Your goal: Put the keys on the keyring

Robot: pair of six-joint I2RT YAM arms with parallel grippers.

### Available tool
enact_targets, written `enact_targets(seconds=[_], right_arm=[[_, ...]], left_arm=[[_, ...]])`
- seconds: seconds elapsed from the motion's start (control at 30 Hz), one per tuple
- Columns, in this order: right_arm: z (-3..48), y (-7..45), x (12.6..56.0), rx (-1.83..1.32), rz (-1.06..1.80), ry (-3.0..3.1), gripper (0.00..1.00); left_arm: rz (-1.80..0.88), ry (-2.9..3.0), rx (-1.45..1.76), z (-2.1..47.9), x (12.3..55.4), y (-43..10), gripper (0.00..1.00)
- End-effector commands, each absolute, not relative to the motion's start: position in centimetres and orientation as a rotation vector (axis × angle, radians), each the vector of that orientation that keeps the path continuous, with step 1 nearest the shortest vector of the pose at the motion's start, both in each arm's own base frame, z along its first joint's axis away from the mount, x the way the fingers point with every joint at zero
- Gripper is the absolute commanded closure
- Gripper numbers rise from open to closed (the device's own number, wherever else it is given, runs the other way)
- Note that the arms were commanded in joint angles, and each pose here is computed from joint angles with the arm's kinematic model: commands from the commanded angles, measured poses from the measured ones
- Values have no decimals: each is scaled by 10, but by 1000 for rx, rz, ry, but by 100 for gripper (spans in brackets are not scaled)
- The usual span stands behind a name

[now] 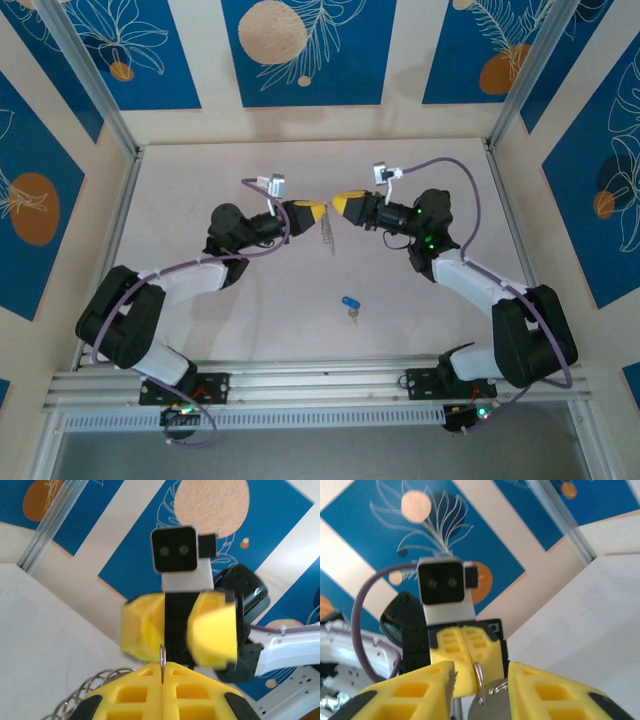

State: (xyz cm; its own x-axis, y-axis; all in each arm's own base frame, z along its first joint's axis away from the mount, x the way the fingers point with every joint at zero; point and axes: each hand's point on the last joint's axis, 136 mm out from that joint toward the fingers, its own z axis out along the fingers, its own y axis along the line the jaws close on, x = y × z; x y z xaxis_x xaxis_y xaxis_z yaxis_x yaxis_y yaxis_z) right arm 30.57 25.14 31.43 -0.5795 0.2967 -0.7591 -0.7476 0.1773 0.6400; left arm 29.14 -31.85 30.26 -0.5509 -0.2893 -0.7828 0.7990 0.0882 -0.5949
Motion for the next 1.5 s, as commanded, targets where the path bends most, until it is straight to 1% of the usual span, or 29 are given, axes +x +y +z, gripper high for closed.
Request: enact_targets(seconds=[0.0,0.27,0.47,0.9,1.13,1.2,1.3,1.4,1.43,1.47], right_arm=[[332,232,297,-441,1493,1579,58],[334,221,270,-563,1443,1623,56],[343,226,252,-689,1469,1593,57],[337,251,253,-774,1520,1594,60],[328,263,254,-793,1546,1614,64],[326,265,254,-795,1551,1618,67],[323,268,252,-801,1558,1623,76],[320,270,252,-805,1561,1628,90],[319,270,252,-806,1562,1629,97],[318,270,252,-807,1563,1631,100]], left_arm=[[-1533,1484,691,327,277,-320,100],[-1401,1597,972,326,262,-321,100],[-1401,1622,1131,329,251,-322,100],[-1423,1617,1211,335,245,-324,100],[-1418,1611,1215,336,244,-324,100],[-1414,1608,1215,336,245,-323,100],[-1411,1605,1217,337,244,-323,100],[-1405,1605,1216,337,244,-323,100],[-1401,1602,1217,338,245,-323,100],[-1396,1603,1214,338,245,-323,100]])
